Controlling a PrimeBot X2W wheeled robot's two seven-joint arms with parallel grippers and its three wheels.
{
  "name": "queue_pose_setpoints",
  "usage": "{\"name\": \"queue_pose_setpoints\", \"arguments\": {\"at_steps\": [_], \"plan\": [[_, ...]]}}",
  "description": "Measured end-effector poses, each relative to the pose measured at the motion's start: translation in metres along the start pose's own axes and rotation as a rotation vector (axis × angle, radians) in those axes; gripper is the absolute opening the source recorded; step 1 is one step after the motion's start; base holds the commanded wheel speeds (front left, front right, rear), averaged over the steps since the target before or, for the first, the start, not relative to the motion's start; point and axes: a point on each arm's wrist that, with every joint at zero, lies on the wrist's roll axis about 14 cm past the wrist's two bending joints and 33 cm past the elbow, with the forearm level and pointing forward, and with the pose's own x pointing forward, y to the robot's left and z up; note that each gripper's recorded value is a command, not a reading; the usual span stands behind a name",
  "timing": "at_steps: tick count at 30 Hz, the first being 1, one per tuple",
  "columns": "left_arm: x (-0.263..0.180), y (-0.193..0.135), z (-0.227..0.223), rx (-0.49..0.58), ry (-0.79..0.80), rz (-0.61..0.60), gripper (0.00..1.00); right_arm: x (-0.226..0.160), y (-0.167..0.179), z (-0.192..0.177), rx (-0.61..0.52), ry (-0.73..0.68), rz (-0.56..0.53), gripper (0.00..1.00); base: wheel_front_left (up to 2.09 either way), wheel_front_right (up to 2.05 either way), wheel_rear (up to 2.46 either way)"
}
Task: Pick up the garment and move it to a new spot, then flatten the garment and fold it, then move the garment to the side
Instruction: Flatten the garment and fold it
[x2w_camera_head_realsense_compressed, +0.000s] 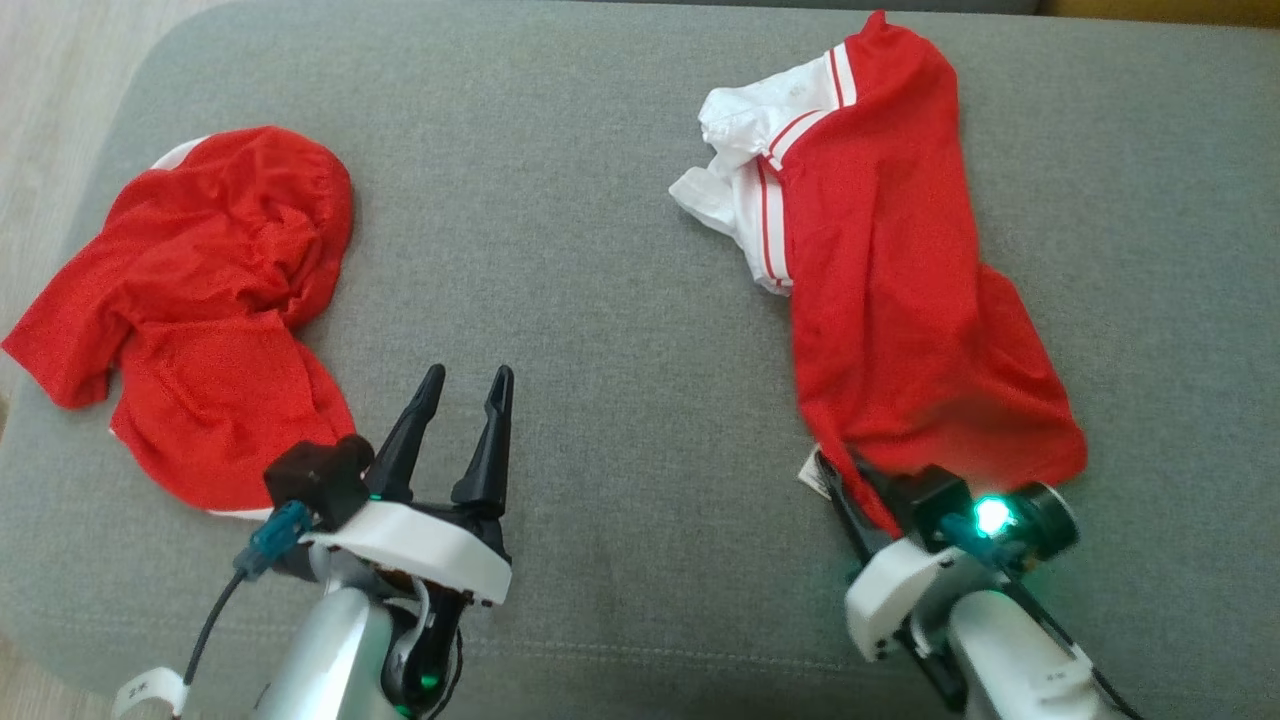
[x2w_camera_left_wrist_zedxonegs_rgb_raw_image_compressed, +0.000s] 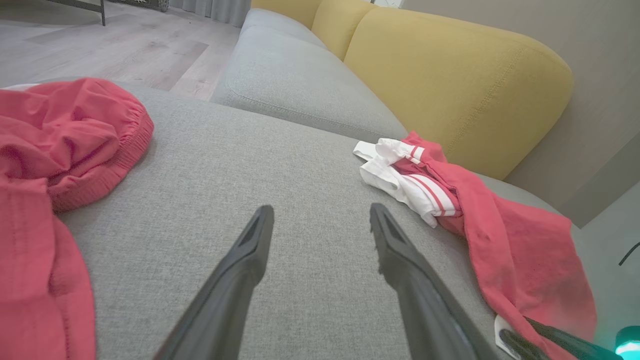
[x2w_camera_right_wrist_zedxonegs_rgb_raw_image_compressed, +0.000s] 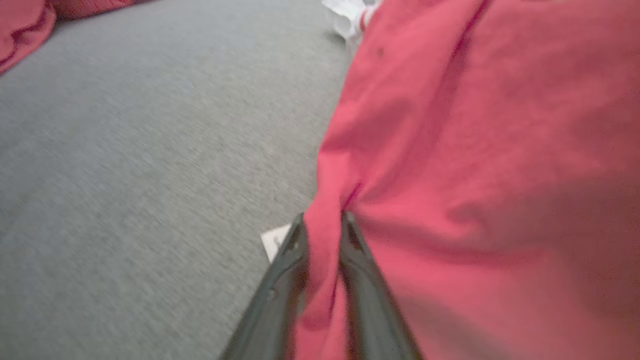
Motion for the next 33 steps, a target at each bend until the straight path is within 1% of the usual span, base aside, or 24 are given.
{"name": "queue_pose_setpoints", "arguments": {"at_steps": [3,6,9,11,13,14,18,21,23,24,25,26,32,33], "plan": [[-0.001,-0.001,0.001,0.002,-0.003,-0.001,1.0,0.003,0.014,0.019,-0.007,-0.065,0.045,0.0,0.0,0.0,0.0],[-0.002,-0.003,0.005,0.004,-0.013,-0.008,1.0,0.002,0.026,0.052,-0.006,-0.17,0.079,0.0,0.0,0.0,0.0],[-0.003,-0.008,0.009,0.006,-0.024,-0.021,1.0,-0.001,0.029,0.102,-0.025,-0.316,0.092,0.0,0.0,0.0,0.0],[-0.003,-0.012,0.009,0.005,-0.025,-0.032,1.0,-0.007,0.019,0.144,-0.031,-0.436,0.075,0.0,0.0,0.0,0.0],[-0.003,-0.018,0.008,0.006,-0.024,-0.048,1.0,-0.017,-0.003,0.179,-0.06,-0.524,0.039,0.0,0.0,0.0,0.0],[-0.002,-0.02,0.009,0.007,-0.025,-0.056,1.0,-0.022,-0.02,0.194,-0.064,-0.549,0.004,0.0,0.0,0.0,0.0],[0.0,-0.026,0.006,0.006,-0.017,-0.075,1.0,-0.048,-0.106,0.241,-0.071,-0.608,-0.17,0.0,0.0,0.0,0.0],[0.002,-0.027,0.0,0.003,0.001,-0.079,1.0,-0.064,-0.163,0.269,-0.022,-0.641,-0.287,0.0,0.0,0.0,0.0],[0.003,-0.025,-0.005,0.0,0.014,-0.075,1.0,-0.067,-0.194,0.278,0.027,-0.635,-0.348,0.0,0.0,0.0,0.0],[0.003,-0.024,-0.007,-0.001,0.02,-0.071,1.0,-0.066,-0.206,0.276,0.027,-0.606,-0.374,0.0,0.0,0.0,0.0],[0.003,-0.024,-0.007,-0.001,0.02,-0.071,1.0,-0.066,-0.206,0.276,0.027,-0.606,-0.374,0.0,0.0,0.0,0.0],[0.004,-0.022,-0.009,-0.002,0.025,-0.066,1.0,-0.063,-0.218,0.272,0.028,-0.576,-0.397,0.0,0.0,0.0,0.0],[0.012,-0.009,-0.015,-0.002,0.045,-0.037,1.0,-0.039,-0.284,0.216,0.04,-0.326,-0.548,0.0,0.0,0.0,0.0],[0.014,-0.004,-0.015,0.0,0.047,-0.025,1.0,-0.032,-0.301,0.197,0.043,-0.258,-0.588,0.47,0.0,0.0,0.0]]}}
